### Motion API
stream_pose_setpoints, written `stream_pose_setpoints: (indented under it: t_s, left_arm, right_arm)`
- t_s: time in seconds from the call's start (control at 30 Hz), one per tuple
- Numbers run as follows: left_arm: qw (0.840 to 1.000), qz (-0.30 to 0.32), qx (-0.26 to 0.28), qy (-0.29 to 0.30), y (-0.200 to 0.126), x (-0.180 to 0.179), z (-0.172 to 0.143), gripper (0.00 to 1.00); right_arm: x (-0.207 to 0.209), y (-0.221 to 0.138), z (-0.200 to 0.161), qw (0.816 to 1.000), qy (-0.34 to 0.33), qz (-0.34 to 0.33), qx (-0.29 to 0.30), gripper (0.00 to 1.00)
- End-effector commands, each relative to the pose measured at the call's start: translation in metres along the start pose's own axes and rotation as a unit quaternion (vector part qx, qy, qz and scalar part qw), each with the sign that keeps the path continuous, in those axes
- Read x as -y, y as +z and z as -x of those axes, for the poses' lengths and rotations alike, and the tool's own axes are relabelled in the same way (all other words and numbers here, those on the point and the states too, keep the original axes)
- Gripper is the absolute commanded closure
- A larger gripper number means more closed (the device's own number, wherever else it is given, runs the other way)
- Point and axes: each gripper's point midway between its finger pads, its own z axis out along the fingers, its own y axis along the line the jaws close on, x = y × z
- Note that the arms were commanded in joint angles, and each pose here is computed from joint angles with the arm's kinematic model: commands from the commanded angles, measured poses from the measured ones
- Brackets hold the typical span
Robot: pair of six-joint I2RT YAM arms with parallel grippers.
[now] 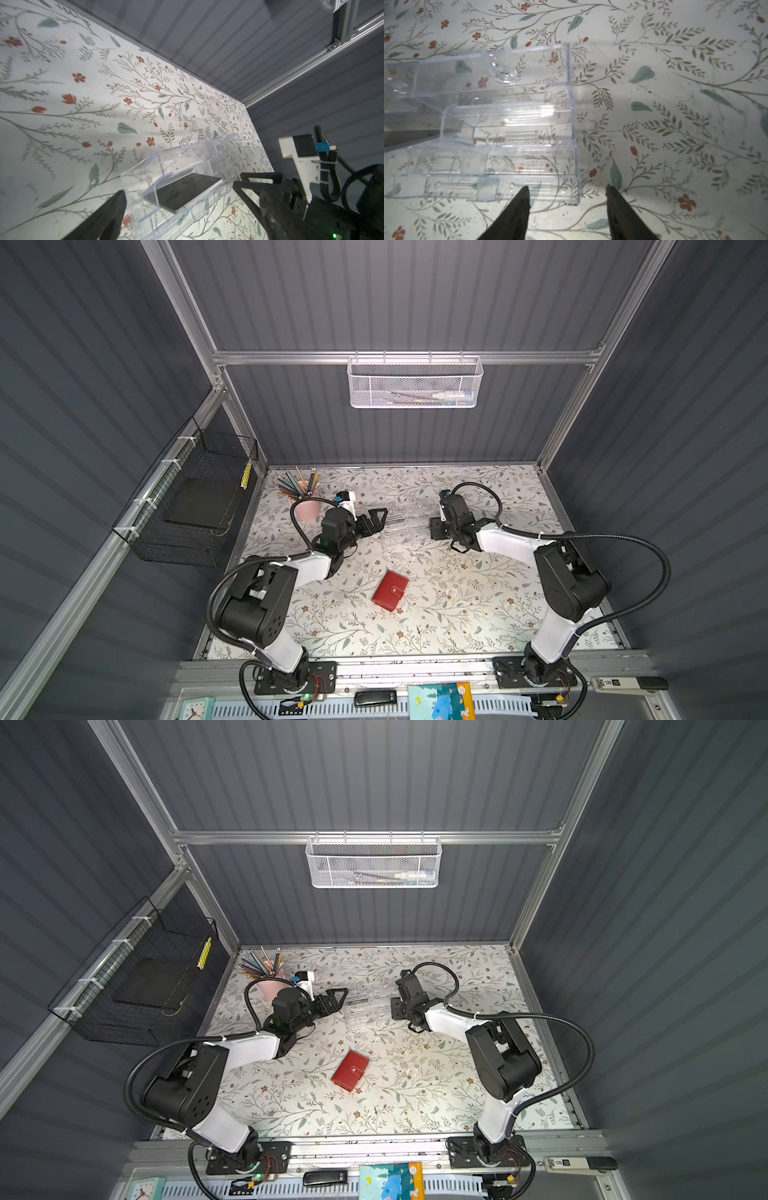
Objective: Take the credit cards out of the card holder
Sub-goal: Move the storage box to the top-center of the table.
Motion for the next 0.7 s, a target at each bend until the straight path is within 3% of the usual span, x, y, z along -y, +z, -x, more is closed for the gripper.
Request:
stream_pose_setpoints:
  t_s: [0.0,0.13,0.17,0.4,0.67]
  left_arm:
    - [0.997,0.059,-0.025,0.034,-0.017,-0.010,-0.002,0.00]
    - [0.997,0.043,-0.055,0.021,-0.027,0.006,-0.012,0.00]
    - [0.997,0.038,-0.063,0.015,-0.028,0.010,-0.017,0.00]
    - [0.993,0.014,-0.114,-0.025,-0.020,0.035,-0.047,0.00]
    - [0.992,0.003,-0.120,-0.031,0.008,0.052,-0.049,0.00]
  right_arm:
    - [-0.004,-0.016,0.003,1.000,-0.005,0.000,0.011,0.31]
    - [-0.013,-0.032,0.005,1.000,-0.014,0.013,0.025,0.03]
    - [-0.013,-0.035,0.005,0.999,-0.015,0.014,0.027,0.01]
    - [-0.009,-0.067,0.001,0.999,-0.015,0.016,0.048,0.01]
    - [0.001,-0.103,-0.003,0.997,-0.017,0.016,0.072,0.01]
